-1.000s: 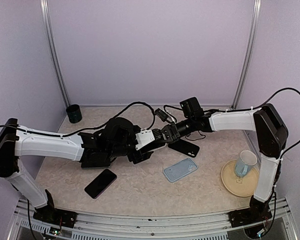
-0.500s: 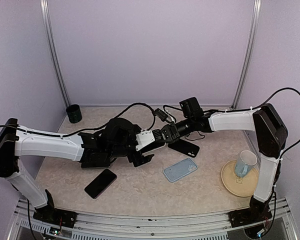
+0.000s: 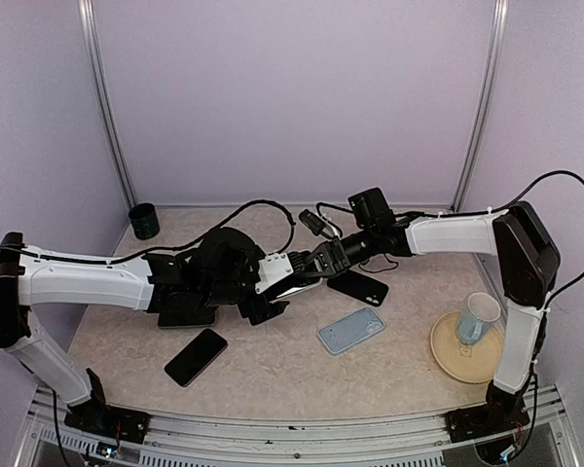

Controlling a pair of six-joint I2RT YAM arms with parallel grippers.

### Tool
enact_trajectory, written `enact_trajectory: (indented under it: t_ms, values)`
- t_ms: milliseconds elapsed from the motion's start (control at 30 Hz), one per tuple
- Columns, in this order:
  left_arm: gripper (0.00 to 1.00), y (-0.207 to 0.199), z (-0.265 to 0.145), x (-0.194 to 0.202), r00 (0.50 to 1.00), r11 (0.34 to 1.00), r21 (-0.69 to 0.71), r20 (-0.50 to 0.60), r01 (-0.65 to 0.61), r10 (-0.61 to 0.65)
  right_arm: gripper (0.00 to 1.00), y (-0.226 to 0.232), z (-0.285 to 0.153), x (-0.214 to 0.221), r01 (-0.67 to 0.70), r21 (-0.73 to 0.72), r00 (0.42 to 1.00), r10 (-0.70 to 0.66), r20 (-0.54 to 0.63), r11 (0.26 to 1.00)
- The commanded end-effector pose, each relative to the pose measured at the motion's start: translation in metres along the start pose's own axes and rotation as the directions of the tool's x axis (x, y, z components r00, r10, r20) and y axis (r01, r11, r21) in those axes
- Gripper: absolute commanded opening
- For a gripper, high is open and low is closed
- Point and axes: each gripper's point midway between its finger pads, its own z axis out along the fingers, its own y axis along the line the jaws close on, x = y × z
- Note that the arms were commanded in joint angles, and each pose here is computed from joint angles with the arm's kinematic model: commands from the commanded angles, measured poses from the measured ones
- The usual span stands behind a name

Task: Put the phone into the phone case
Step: Pass from the left arm to the right

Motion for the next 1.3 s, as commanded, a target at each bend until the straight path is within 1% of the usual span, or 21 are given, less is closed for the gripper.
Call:
enact_trajectory:
  t_ms: [0,67,100,200,300,333,367,400,433,467,500,567,733,800,933,1000,1067,1167,1267]
  values:
    - [0.87,0.006,-0.007,0.002,0.999,1.000,-0.018,-0.031,0.011,-0.011,0.05,0.041,-0.006,-0.021,0.124,-0.086,0.992,-0.122,0.027,0.989]
    - [0.72,0.006,-0.006,0.003,0.999,1.000,-0.022,-0.037,0.012,-0.013,0.05,0.045,-0.008,-0.020,0.118,-0.103,0.993,-0.116,0.028,0.988]
    - [0.67,0.006,-0.005,0.004,0.999,1.000,-0.021,-0.042,0.012,-0.013,0.05,0.047,-0.010,-0.022,0.126,-0.110,0.992,-0.122,0.035,0.986]
    - [0.65,0.006,-0.006,0.003,0.999,1.000,-0.020,-0.043,0.011,-0.011,0.05,0.051,-0.014,-0.023,0.127,-0.123,0.992,-0.122,0.044,0.984]
    - [0.58,0.006,-0.007,0.001,0.999,1.000,-0.019,-0.036,0.011,-0.011,0.06,0.053,-0.016,-0.024,0.127,-0.127,0.991,-0.122,0.049,0.984]
    - [0.57,0.006,-0.008,0.000,0.999,1.000,-0.020,-0.033,0.011,-0.011,0.08,0.053,-0.016,-0.025,0.125,-0.126,0.992,-0.120,0.049,0.984]
    - [0.56,0.007,-0.009,-0.001,0.999,1.000,-0.020,-0.030,0.011,-0.012,0.16,0.053,-0.016,-0.025,0.123,-0.123,0.992,-0.118,0.050,0.985]
    - [0.52,0.007,-0.010,-0.002,1.000,1.000,-0.021,-0.026,0.012,-0.013,0.25,0.052,-0.016,-0.025,0.117,-0.117,0.993,-0.112,0.048,0.986]
    - [0.49,0.007,-0.010,-0.003,1.000,1.000,-0.020,-0.024,0.013,-0.013,0.31,0.051,-0.016,-0.025,0.115,-0.112,0.993,-0.111,0.046,0.987]
    - [0.48,0.008,-0.011,-0.003,1.000,1.000,-0.020,-0.022,0.015,-0.015,0.38,0.051,-0.016,-0.026,0.117,-0.107,0.993,-0.113,0.046,0.987]
    - [0.47,0.007,-0.013,-0.004,1.000,1.000,-0.017,-0.020,0.014,-0.014,0.41,0.049,-0.016,-0.026,0.116,-0.099,0.993,-0.112,0.046,0.988]
    - [0.45,0.007,-0.014,-0.004,1.000,1.000,-0.012,-0.017,0.017,-0.017,0.45,0.048,-0.017,-0.027,0.120,-0.092,0.992,-0.116,0.048,0.989]
    - [0.43,0.003,-0.016,-0.003,1.000,1.000,0.002,-0.022,0.022,-0.022,0.46,0.044,-0.021,-0.033,0.114,-0.070,0.992,-0.110,0.062,0.991]
    - [0.43,0.002,-0.017,-0.003,0.999,1.000,0.005,-0.027,0.022,-0.022,0.45,0.037,-0.027,-0.035,0.085,-0.036,0.994,-0.082,0.070,0.996]
    - [0.44,0.002,-0.019,-0.002,0.999,1.000,0.007,-0.031,0.030,-0.030,0.39,0.026,-0.034,-0.041,0.082,0.046,0.993,-0.085,0.081,0.996]
    - [0.44,0.003,-0.021,-0.004,0.999,0.999,0.009,-0.022,0.034,-0.034,0.33,0.026,-0.034,-0.041,0.084,0.050,0.993,-0.088,0.077,0.995]
    - [0.44,0.003,-0.023,-0.007,0.999,0.999,0.011,-0.012,0.038,-0.038,0.30,0.025,-0.034,-0.041,0.083,0.049,0.993,-0.087,0.076,0.995]
    - [0.44,0.005,-0.025,-0.009,0.999,0.999,0.008,-0.002,0.041,-0.041,0.31,0.021,-0.033,-0.040,0.077,0.065,0.994,-0.082,0.070,0.995]
    - [0.44,0.004,-0.024,-0.009,0.999,0.999,0.009,-0.004,0.041,-0.041,0.36,0.014,-0.033,-0.038,0.071,0.097,0.995,-0.077,0.064,0.993]
